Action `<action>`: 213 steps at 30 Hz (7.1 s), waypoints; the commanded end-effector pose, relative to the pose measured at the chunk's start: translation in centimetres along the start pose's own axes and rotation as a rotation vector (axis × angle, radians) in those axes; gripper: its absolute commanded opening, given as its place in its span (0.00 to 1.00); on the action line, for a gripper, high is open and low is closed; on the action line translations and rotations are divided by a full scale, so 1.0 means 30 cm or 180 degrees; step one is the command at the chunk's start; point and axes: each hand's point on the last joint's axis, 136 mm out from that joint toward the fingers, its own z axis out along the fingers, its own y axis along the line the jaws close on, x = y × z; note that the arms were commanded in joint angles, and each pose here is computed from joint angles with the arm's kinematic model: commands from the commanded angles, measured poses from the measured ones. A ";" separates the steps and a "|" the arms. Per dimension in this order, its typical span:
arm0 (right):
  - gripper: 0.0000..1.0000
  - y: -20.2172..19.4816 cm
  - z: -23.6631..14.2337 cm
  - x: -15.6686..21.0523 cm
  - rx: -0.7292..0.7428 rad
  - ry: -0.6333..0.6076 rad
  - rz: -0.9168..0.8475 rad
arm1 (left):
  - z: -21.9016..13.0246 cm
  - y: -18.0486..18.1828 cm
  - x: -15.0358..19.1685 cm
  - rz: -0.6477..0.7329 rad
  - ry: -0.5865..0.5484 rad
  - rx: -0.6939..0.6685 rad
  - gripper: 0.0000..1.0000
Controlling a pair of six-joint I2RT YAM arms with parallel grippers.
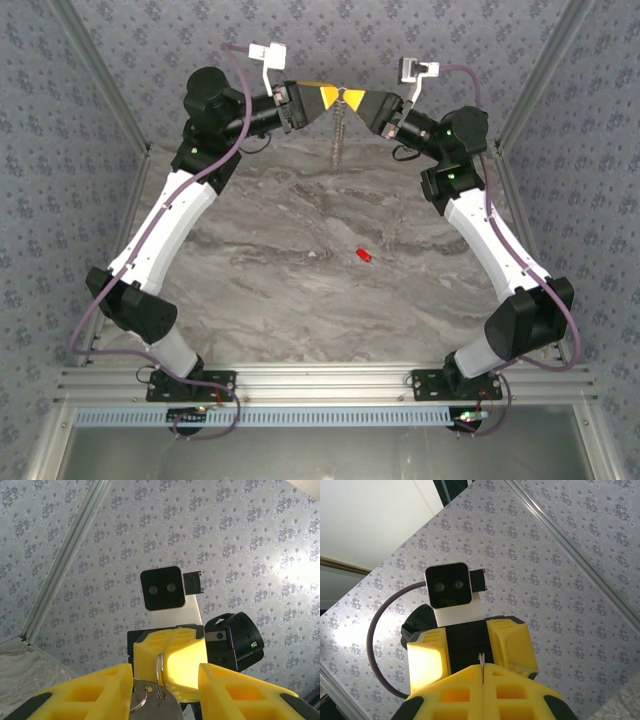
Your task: Put the keys on the keyring
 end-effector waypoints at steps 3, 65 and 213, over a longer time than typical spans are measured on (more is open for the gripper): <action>0.00 0.059 -0.001 -0.038 -0.0132 -0.0092 -0.0154 | 0.027 -0.008 0.007 0.0029 -0.0015 0.0112 0.37; 0.42 0.034 -0.049 0.071 0.0453 0.0602 -0.0478 | -0.027 -0.087 0.078 0.1094 0.0562 0.0453 0.00; 0.53 -0.069 -0.232 -0.072 0.0965 -0.0421 -0.0057 | -0.020 -0.013 0.070 0.0793 -0.0267 -0.0035 0.00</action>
